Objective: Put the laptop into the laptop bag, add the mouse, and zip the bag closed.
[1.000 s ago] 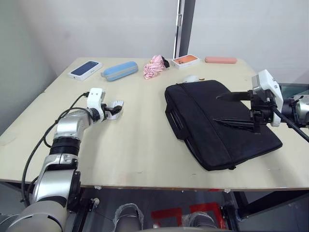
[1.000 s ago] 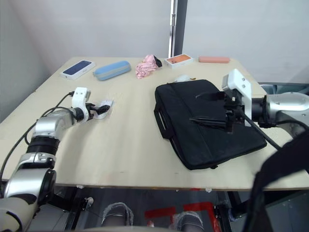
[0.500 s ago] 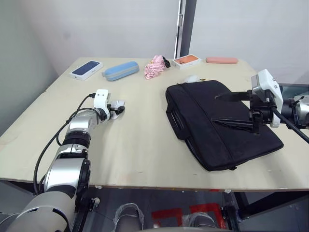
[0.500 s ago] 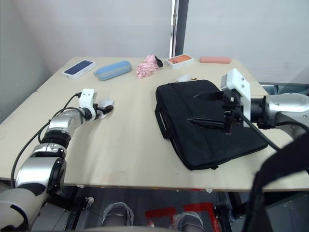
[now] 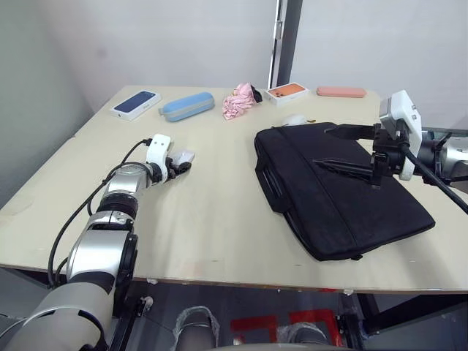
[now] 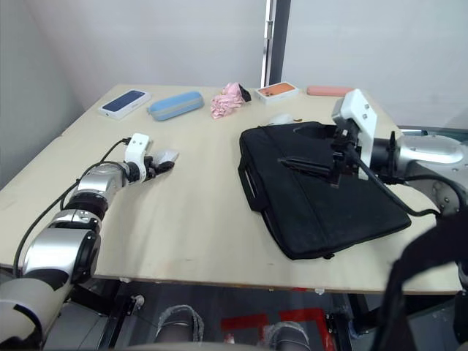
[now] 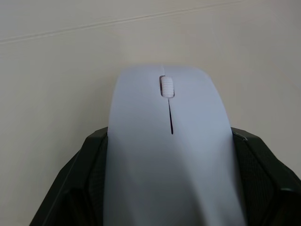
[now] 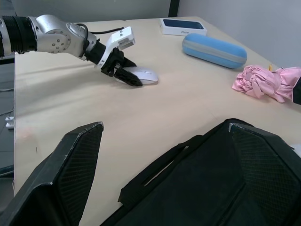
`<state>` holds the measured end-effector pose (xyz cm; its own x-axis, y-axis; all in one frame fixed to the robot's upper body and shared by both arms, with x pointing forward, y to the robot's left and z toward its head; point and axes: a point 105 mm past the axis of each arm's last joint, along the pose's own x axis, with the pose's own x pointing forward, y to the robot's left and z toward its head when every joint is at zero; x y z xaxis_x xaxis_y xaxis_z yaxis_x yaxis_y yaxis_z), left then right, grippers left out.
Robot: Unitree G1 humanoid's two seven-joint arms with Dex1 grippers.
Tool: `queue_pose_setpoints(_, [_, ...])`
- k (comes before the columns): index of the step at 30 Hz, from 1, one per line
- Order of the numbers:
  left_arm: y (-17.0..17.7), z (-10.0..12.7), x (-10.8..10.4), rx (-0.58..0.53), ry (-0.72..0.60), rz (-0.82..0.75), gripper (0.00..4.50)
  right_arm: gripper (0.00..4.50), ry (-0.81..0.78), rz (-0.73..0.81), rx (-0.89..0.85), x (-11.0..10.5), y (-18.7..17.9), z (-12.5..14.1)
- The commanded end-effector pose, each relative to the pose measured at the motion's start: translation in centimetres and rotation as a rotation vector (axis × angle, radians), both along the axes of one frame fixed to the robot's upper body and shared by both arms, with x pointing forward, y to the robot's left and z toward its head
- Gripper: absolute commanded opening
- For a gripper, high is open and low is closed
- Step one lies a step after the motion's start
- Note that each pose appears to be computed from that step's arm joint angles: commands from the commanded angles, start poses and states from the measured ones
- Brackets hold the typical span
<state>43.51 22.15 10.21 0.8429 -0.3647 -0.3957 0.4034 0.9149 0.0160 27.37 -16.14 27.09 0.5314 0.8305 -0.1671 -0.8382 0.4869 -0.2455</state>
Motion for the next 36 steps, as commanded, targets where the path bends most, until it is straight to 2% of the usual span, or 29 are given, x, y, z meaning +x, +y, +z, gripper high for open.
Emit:
queue_pose_setpoints(1, [-0.4, 1.1, -0.5, 0.076, -0.013, -0.136, 2.87, 4.50, -0.031, 0.006, 0.033, 0.0, 0.3, 1.0])
queue_pose_setpoints(3, [-0.9, 1.2, -1.0, 0.106, -0.011, -0.213, 2.87, 4.50, -0.028, 0.006, 0.039, 0.0, 0.4, 1.0])
queue_pose_setpoints(6, [-2.7, 1.5, -2.9, 0.197, -0.022, -0.473, 2.87, 4.50, 0.015, -0.012, 0.057, 0.6, 1.5, 0.3])
queue_pose_setpoints(8, [-3.6, 2.1, -3.8, 0.213, -0.044, -0.590, 2.87, 4.50, 0.062, -0.053, 0.056, 1.5, 2.2, -0.5])
queue_pose_setpoints(10, [-4.6, 3.3, -4.3, 0.187, -0.078, -0.667, 2.87, 4.50, 0.125, -0.136, 0.055, 2.8, 2.9, -1.8])
queue_pose_setpoints(13, [-7.0, 5.5, -5.7, 0.099, -0.131, -0.837, 2.87, 4.50, 0.219, -0.317, 0.005, 5.2, 3.8, -5.3])
queue_pose_setpoints(16, [-8.1, 6.3, -7.0, 0.083, -0.140, -0.944, 2.87, 4.50, 0.260, -0.386, -0.014, 5.9, 5.0, -7.3])
queue_pose_setpoints(20, [-9.0, 7.0, -7.5, 0.103, -0.151, -1.018, 2.87, 4.50, 0.253, -0.500, -0.069, 7.1, 6.4, -9.6])
queue_pose_setpoints(23, [-9.1, 7.3, -7.4, 0.123, -0.164, -1.025, 2.87, 4.50, 0.226, -0.542, -0.099, 7.5, 7.2, -10.3])
queue_pose_setpoints(27, [-9.0, 7.4, -6.9, 0.152, -0.188, -1.005, 2.87, 4.50, 0.148, -0.554, -0.186, 7.7, 8.3, -10.8])
queue_pose_setpoints(31, [-9.1, 7.6, -6.7, 0.145, -0.210, -0.983, 2.87, 4.50, 0.058, -0.566, -0.311, 8.0, 7.9, -11.5])
queue_pose_setpoints(36, [-9.2, 7.2, -7.0, 0.150, -0.207, -0.988, 2.87, 4.50, 0.002, -0.567, -0.375, 8.5, 7.7, -11.8])
